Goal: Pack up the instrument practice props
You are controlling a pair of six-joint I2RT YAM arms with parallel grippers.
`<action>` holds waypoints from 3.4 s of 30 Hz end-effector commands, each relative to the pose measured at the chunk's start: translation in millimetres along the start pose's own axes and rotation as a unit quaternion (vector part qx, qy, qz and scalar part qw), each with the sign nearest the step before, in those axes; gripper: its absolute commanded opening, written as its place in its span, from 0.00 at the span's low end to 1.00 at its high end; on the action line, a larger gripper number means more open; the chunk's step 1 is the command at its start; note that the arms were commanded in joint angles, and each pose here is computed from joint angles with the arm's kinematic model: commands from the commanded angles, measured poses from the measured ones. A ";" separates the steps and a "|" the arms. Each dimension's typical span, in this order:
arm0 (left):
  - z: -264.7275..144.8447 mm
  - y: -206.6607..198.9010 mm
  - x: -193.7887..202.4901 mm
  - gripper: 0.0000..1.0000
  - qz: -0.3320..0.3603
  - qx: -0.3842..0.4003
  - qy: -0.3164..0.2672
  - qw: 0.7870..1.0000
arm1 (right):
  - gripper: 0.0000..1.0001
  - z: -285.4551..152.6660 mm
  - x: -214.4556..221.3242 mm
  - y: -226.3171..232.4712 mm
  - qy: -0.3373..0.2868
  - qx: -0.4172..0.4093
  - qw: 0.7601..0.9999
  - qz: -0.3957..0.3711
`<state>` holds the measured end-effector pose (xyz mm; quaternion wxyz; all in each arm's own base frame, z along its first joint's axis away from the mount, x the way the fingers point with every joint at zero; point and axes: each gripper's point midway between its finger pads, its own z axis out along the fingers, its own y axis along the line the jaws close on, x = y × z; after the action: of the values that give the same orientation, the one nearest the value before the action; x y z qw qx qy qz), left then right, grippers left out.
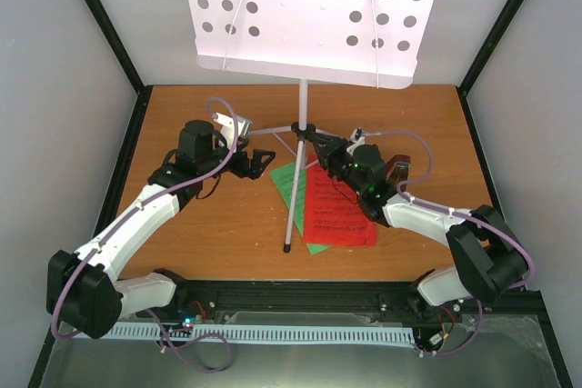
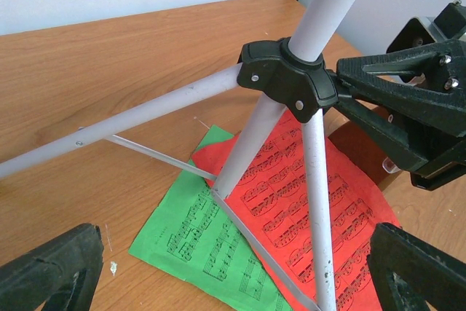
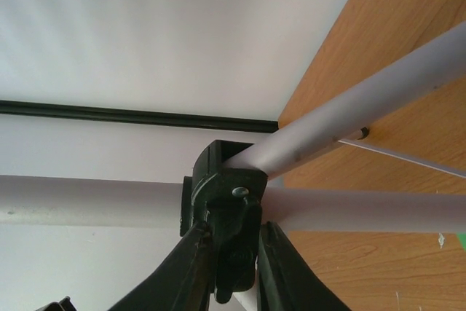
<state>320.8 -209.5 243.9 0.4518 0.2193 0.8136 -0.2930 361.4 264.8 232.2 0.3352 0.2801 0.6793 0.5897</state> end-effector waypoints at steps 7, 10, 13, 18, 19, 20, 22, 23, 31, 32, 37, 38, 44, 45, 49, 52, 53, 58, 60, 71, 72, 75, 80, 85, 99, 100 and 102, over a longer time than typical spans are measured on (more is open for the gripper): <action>-5.3 -2.9 -9.2 0.99 0.016 0.000 -0.014 1.000 | 0.12 1.3 -2.0 0.1 -0.009 -0.023 0.987 -0.157; -5.6 -2.4 -9.4 0.99 0.017 -0.002 -0.015 1.000 | 0.10 0.4 3.5 1.0 -0.001 -0.038 0.966 -0.255; -5.8 -1.4 -9.5 0.99 0.018 -0.005 -0.014 1.000 | 0.09 0.5 13.3 -4.2 0.014 -0.026 0.926 -0.376; -8.6 -1.4 -11.4 0.99 0.023 -0.008 -0.022 0.999 | 0.14 -6.3 13.4 -20.3 0.016 0.033 0.810 -0.586; -9.4 -1.6 -12.5 0.99 0.025 -0.008 -0.025 0.999 | 0.17 -8.2 10.4 -20.5 0.014 0.044 0.787 -0.615; -9.6 -1.7 -12.2 0.99 0.027 -0.008 -0.026 0.999 | 0.21 -9.6 6.0 -19.6 0.009 0.056 0.769 -0.637; -9.6 -1.3 -12.1 0.99 0.028 -0.009 -0.027 0.999 | 0.39 -13.8 -2.4 -11.2 0.003 0.077 0.748 -0.659; -9.7 -1.4 -12.1 0.99 0.028 -0.009 -0.027 0.999 | 0.48 -16.1 -3.0 -3.9 0.004 0.075 0.740 -0.668; -13.8 -23.7 -21.8 1.00 -0.009 0.053 -0.049 0.997 | 0.88 -67.1 -8.8 61.5 -0.050 0.005 0.771 -0.635; -13.9 -28.0 -22.3 1.00 -0.020 0.067 -0.050 0.996 | 0.92 -74.7 -12.2 62.0 -0.057 0.003 0.780 -0.624; -8.2 -42.0 -9.9 0.99 -0.070 0.122 -0.043 0.989 | 0.99 -98.6 -29.5 69.6 -0.058 -0.044 0.817 -0.572; -3.5 -44.2 -2.9 0.99 -0.079 0.132 -0.032 0.988 | 0.99 -99.4 -33.4 71.5 -0.054 -0.054 0.820 -0.567; 20.2 -69.0 24.0 0.96 -0.094 0.171 0.018 0.981 | 0.97 -75.1 -45.2 79.8 0.003 -0.114 0.837 -0.535; 21.5 -73.1 23.4 0.96 -0.095 0.180 0.016 0.979 | 0.96 -65.7 -45.6 75.6 0.013 -0.115 0.839 -0.532; 28.2 -74.1 22.7 0.97 -0.107 0.182 0.022 0.977 | 0.91 -39.7 -46.3 77.5 0.033 -0.135 0.842 -0.522; 31.6 -71.9 26.2 0.96 -0.109 0.178 0.022 0.978 | 0.87 -23.6 -44.4 84.4 0.045 -0.154 0.839 -0.520; 33.4 -72.7 26.8 0.97 -0.107 0.184 0.023 0.977 | 0.87 -19.3 -44.5 87.7 0.043 -0.160 0.836 -0.523; 48.4 -76.6 33.7 0.93 -0.101 0.206 0.053 0.972 | 0.84 -8.7 -33.9 117.1 0.054 -0.220 0.813 -0.536; 51.5 -77.8 35.5 0.88 -0.094 0.212 0.056 0.971 | 0.84 -7.0 -22.8 128.2 0.072 -0.247 0.801 -0.541; 67.8 -80.7 37.2 0.52 -0.080 0.236 0.067 0.966 | 0.70 3.4 -18.8 179.2 0.057 -0.316 0.771 -0.550; 68.8 -80.9 37.2 0.50 -0.078 0.238 0.067 0.966 | 0.70 4.3 -18.4 183.1 0.056 -0.319 0.767 -0.553; 71.5 -78.7 37.1 0.45 -0.065 0.233 0.064 0.968 | 0.66 9.3 -17.7 190.6 0.066 -0.325 0.761 -0.557; 76.2 -75.8 42.1 0.39 -0.053 0.231 0.065 0.969 | 0.57 16.8 -13.0 199.7 0.099 -0.324 0.742 -0.578; 81.9 -74.5 46.8 0.36 -0.059 0.235 0.069 0.968 | 0.54 21.0 -6.2 196.4 0.137 -0.317 0.733 -0.586; 83.7 -68.0 47.2 0.03 -0.064 0.215 0.060 0.973 | 0.24 18.9 0.5 204.6 0.168 -0.330 0.721 -0.586; 82.8 -68.0 45.7 0.01 -0.061 0.214 0.057 0.973 | 0.22 18.4 0.9 210.0 0.170 -0.332 0.718 -0.588; 80.3 -68.7 40.9 0.00 -0.052 0.212 0.049 0.975 | 0.15 18.0 -0.5 219.6 0.169 -0.330 0.712 -0.596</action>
<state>303.3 -306.9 172.1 0.3036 0.2657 0.7851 -0.4699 377.5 306.0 418.9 0.5683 -0.4075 0.5206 0.4898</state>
